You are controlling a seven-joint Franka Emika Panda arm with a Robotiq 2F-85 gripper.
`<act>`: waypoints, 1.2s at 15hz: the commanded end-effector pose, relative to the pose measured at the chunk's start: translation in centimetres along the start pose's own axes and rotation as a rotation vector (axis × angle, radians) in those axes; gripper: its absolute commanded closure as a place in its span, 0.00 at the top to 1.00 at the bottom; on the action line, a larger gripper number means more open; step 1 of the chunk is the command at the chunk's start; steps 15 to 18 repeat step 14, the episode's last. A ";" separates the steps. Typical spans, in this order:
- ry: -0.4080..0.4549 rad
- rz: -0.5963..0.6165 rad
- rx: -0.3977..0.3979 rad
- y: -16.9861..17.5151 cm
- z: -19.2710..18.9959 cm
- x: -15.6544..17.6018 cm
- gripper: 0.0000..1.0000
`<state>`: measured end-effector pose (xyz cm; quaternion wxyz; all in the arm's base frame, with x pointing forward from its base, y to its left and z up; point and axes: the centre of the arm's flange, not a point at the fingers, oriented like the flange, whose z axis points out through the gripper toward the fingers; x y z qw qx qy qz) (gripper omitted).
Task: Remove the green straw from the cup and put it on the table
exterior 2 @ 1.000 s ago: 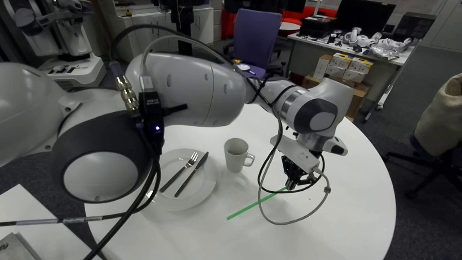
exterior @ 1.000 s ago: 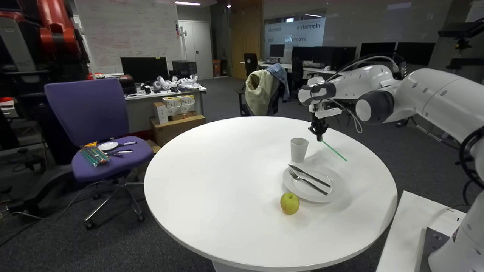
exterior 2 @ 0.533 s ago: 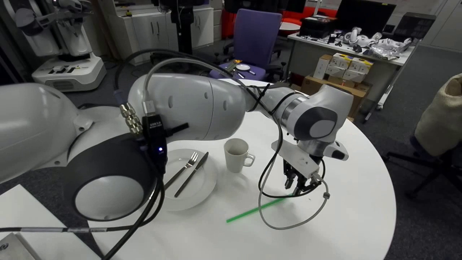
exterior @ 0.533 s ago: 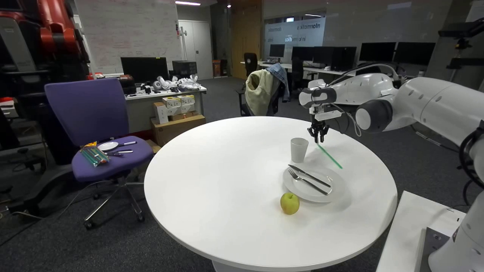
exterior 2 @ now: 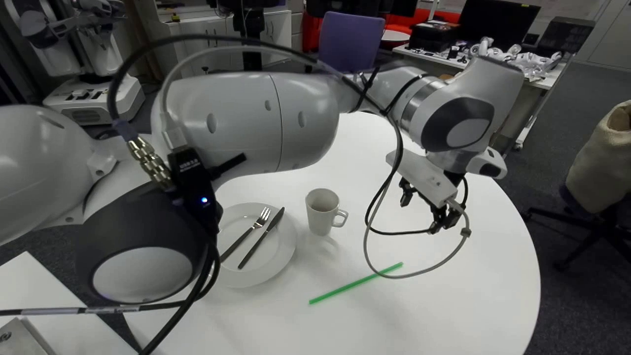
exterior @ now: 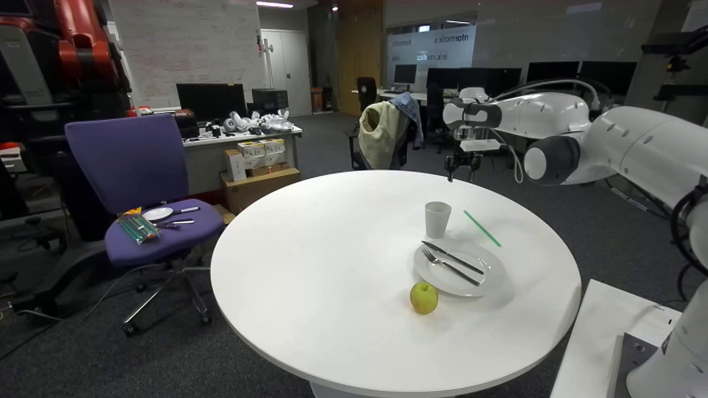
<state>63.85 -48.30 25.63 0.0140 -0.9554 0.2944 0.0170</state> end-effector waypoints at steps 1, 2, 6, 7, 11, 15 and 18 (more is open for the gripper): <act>-0.037 0.131 0.142 -1.4 -7.9 -1.8 1.00; -0.040 0.163 0.165 -2.1 -9.4 -2.8 1.00; -0.079 0.181 0.117 -4.0 -12.4 -6.5 1.00; -0.076 0.176 0.094 -4.4 -12.5 -7.4 1.00; -0.074 0.134 0.003 -6.0 -10.6 -9.4 1.00; -0.075 0.130 0.022 -6.5 -11.2 -2.7 1.00; -0.075 0.130 0.022 -6.5 -11.2 -2.7 1.00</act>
